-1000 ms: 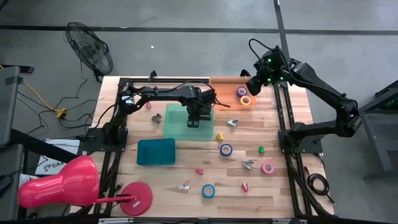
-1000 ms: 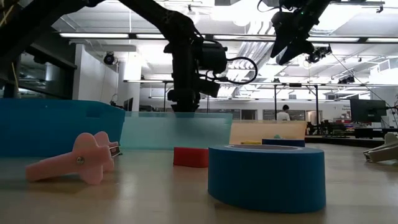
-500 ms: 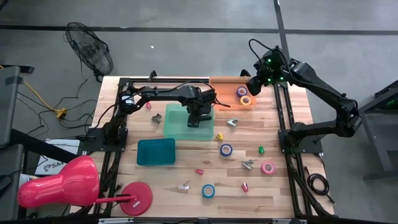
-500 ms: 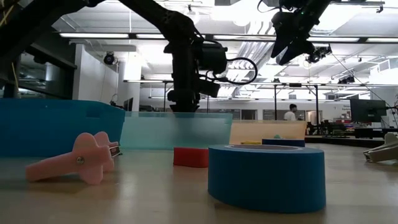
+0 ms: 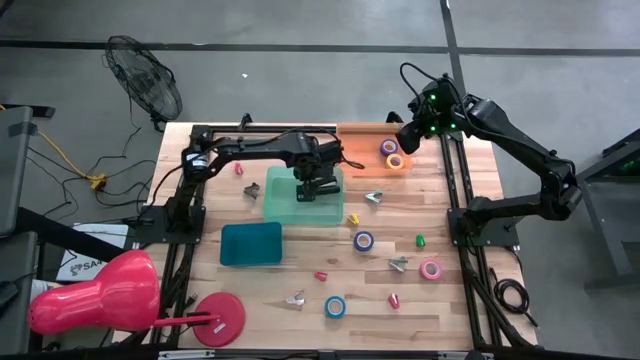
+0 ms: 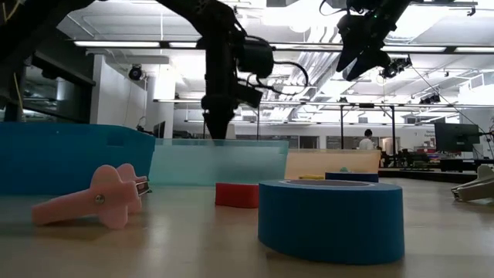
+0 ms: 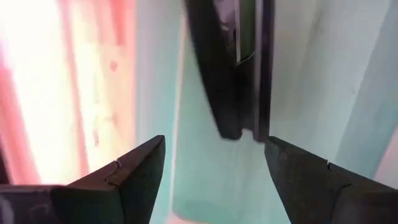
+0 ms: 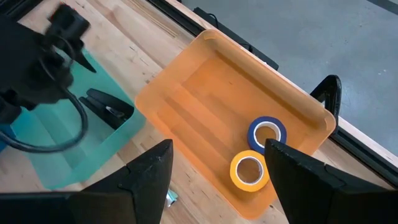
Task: Pick and place Stapler, Stapler remover, tape
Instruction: Put the top red small staple remover in the light green bin
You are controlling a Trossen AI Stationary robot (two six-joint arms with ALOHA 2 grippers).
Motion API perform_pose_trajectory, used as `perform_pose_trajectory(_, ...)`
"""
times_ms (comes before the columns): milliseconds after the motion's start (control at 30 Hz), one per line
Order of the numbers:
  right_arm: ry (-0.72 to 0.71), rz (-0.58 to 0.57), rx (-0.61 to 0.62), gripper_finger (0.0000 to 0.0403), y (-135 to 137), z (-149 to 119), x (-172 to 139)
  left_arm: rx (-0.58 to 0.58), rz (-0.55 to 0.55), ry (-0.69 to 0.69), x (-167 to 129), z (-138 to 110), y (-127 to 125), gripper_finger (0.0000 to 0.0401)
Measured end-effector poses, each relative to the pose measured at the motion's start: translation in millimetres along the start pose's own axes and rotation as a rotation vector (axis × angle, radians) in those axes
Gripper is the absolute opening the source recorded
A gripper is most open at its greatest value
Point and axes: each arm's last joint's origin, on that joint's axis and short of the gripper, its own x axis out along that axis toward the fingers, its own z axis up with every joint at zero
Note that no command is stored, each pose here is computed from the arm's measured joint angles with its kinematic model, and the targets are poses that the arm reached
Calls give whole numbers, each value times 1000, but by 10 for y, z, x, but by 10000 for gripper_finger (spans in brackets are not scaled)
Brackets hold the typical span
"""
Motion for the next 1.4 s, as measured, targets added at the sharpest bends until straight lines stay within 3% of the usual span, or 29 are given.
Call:
perform_pose_trajectory(267, 0, 0, 0, 245, 0, 0, 0, -134, 104, 8, -273, -137, 113, 247)
perform_pose_trajectory(667, 6, -1, 5, 245, 0, -6, 0, -590, 167, 75, -419, -514, 724, 242)
perform_pose_trajectory(933, 9, -1, 8, 245, 0, -9, 0, -786, 284, 174, -436, -755, 980, 242)
perform_pose_trajectory(1233, 10, -2, 16, 245, -1, -9, 0, -859, 295, 204, -418, -875, 1148, 243)
perform_pose_trajectory(1400, 10, -2, 16, 245, -1, -10, 0, -887, 289, 204, -320, -995, 1068, 243)
